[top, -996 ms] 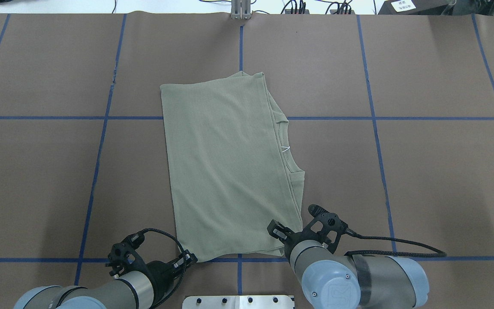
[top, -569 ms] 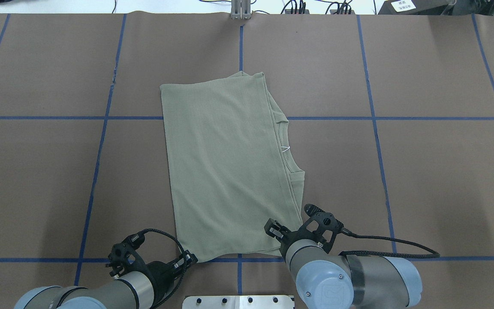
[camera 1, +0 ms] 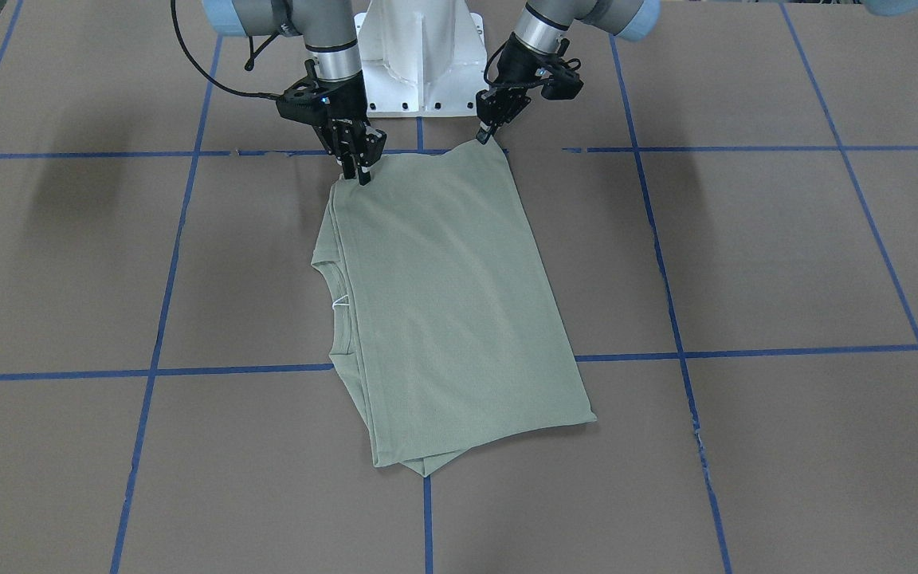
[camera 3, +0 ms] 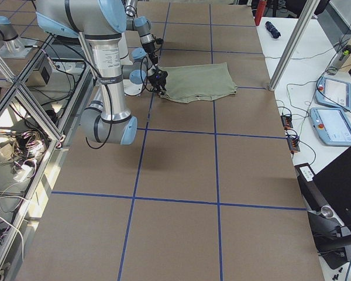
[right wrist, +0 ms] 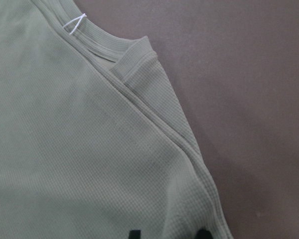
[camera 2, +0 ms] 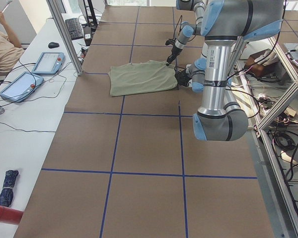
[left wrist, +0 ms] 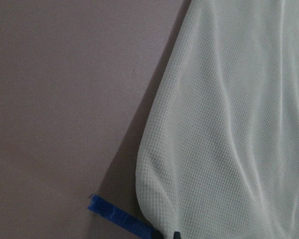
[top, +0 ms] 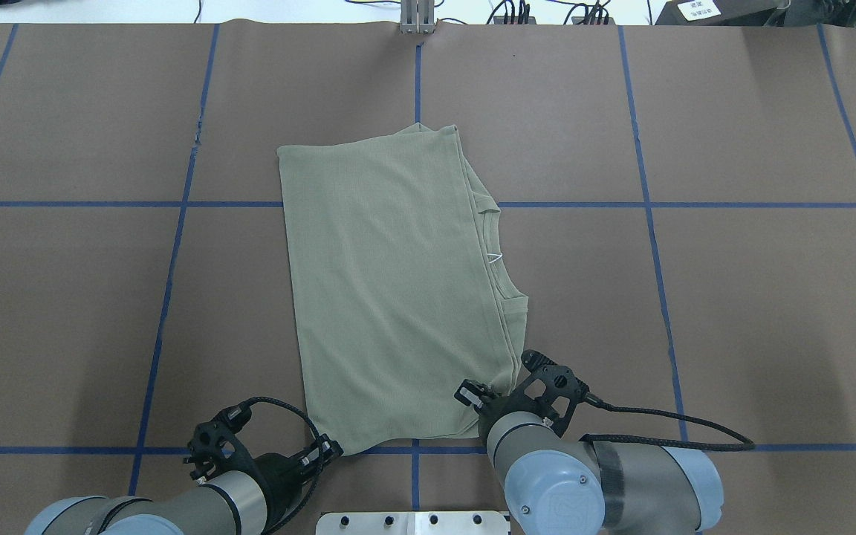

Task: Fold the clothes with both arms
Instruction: 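Slide the right gripper toward the left gripper along the near edge, then lift the near edge of the green shirt with both grippers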

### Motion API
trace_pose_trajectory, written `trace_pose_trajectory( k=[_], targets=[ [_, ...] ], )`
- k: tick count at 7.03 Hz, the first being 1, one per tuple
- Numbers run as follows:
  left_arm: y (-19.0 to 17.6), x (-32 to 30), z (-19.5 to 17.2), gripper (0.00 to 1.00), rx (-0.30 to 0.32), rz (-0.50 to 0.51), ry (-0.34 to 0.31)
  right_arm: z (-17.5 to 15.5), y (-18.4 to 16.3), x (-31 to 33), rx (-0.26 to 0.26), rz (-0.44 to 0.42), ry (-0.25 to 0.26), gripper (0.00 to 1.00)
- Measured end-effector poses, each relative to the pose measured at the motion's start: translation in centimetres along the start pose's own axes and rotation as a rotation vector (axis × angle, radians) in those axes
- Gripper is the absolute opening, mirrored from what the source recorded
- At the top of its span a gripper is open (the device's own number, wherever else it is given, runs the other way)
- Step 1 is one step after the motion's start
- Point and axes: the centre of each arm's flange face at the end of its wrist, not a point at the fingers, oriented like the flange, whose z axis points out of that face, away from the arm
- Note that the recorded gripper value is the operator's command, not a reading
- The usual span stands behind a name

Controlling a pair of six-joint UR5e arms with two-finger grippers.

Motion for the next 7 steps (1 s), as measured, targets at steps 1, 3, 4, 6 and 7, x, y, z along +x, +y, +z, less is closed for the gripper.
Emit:
trace_pose_trajectory(
  k=[1, 3, 4, 6, 7],
  targets=[
    [0.0, 0.0, 0.0, 0.0, 0.0, 0.0, 0.0, 0.1, 0.0, 0.0, 0.002, 0.001, 0.001, 0.0],
    [-0.1, 0.1, -0.1, 0.0, 0.0, 0.001, 0.002, -0.2, -0.3, -0.2, 0.004, 0.005, -0.003, 0.0],
    [-0.2, 0.6, -0.5, 0.0, -0.004, 0.015, 0.011, -0.8, -0.5, -0.5, 0.004, 0.008, -0.006, 0.0],
    [-0.6, 2.7, -3.9, 0.0, -0.034, 0.092, 0.05, -4.8, -1.4, -1.4, 0.0, 0.008, -0.006, 0.0],
    [-0.7, 4.4, -6.8, 0.0, -0.063, 0.121, 0.05, -8.3, -1.8, -1.9, -0.015, 0.008, -0.009, 0.0]
  ],
)
